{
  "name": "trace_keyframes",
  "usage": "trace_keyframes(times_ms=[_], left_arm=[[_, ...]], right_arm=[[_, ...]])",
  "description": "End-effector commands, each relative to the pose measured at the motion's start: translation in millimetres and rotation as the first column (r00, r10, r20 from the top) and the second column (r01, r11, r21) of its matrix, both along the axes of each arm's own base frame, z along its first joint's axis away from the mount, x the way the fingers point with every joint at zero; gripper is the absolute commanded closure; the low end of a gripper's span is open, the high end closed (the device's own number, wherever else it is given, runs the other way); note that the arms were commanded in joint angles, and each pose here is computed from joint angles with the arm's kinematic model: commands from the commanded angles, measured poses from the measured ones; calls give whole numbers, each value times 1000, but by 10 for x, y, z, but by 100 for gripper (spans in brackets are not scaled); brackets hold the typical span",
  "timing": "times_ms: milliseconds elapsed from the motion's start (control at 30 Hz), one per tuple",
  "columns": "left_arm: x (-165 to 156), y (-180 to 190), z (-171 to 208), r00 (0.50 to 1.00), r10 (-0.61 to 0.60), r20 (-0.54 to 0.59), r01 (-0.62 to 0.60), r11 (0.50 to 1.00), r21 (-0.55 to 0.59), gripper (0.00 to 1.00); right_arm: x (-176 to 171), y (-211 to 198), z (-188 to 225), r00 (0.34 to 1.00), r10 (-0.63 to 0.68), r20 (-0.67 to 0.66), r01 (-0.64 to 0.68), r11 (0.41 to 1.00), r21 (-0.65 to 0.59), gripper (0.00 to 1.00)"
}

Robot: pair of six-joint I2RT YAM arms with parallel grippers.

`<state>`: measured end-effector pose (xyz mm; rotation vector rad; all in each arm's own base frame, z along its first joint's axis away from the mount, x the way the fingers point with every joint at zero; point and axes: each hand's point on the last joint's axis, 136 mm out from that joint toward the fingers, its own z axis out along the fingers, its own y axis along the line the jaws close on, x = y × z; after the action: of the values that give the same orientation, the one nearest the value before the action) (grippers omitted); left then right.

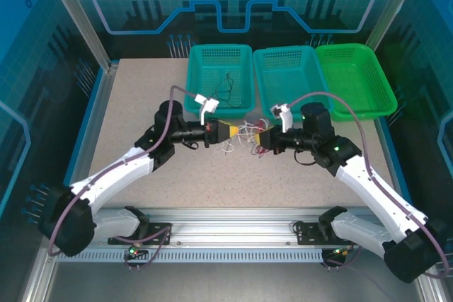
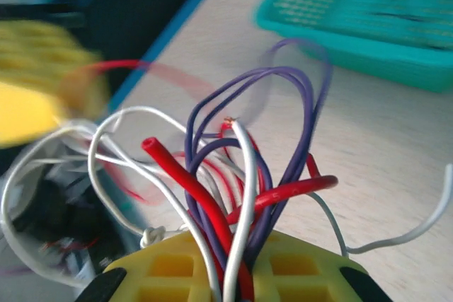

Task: Untangle the cables

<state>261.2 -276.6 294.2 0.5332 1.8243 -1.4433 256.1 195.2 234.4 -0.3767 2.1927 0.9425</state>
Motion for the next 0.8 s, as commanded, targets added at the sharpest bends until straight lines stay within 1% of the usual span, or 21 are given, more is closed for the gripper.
trace_keyframes(times_ms=[0, 33, 100, 167, 267, 433, 567, 633, 700, 767], left_arm=[[115, 331, 140, 988, 145, 53, -145, 989, -12, 100], [131, 397, 142, 984, 169, 55, -169, 986, -11, 100], [138, 504, 124, 978, 200, 55, -200, 980, -2, 100], [140, 572, 97, 974, 222, 53, -223, 975, 11, 100], [159, 641, 22, 965, 260, 43, -262, 964, 38, 100], [197, 663, -68, 960, 279, 21, -279, 959, 41, 100], [237, 632, -164, 962, 272, -6, -271, 962, 41, 100], [231, 584, -247, 969, 248, -25, -247, 968, 42, 100], [227, 520, -463, 968, 245, -47, -239, 965, 103, 100], [172, 402, -734, 971, 238, -31, -227, 952, 208, 100]], right_arm=[[170, -784, -514, 910, -387, -150, 368, 919, -144, 86], [167, -976, -612, 866, -467, -179, 441, 882, -167, 86], [144, -1240, -759, 799, -557, -226, 527, 830, -183, 86], [120, -1367, -829, 760, -598, -254, 570, 801, -181, 86], [83, -1468, -916, 724, -633, -276, 603, 774, -193, 85], [33, -1411, -1081, 730, -613, -302, 572, 790, -220, 85], [-28, -1158, -1298, 770, -528, -359, 491, 849, -197, 84], [-32, -1031, -1284, 801, -477, -361, 450, 878, -162, 84], [-14, -998, -1205, 810, -471, -350, 453, 881, -138, 85], [28, -990, -1046, 823, -470, -320, 460, 881, -111, 86]])
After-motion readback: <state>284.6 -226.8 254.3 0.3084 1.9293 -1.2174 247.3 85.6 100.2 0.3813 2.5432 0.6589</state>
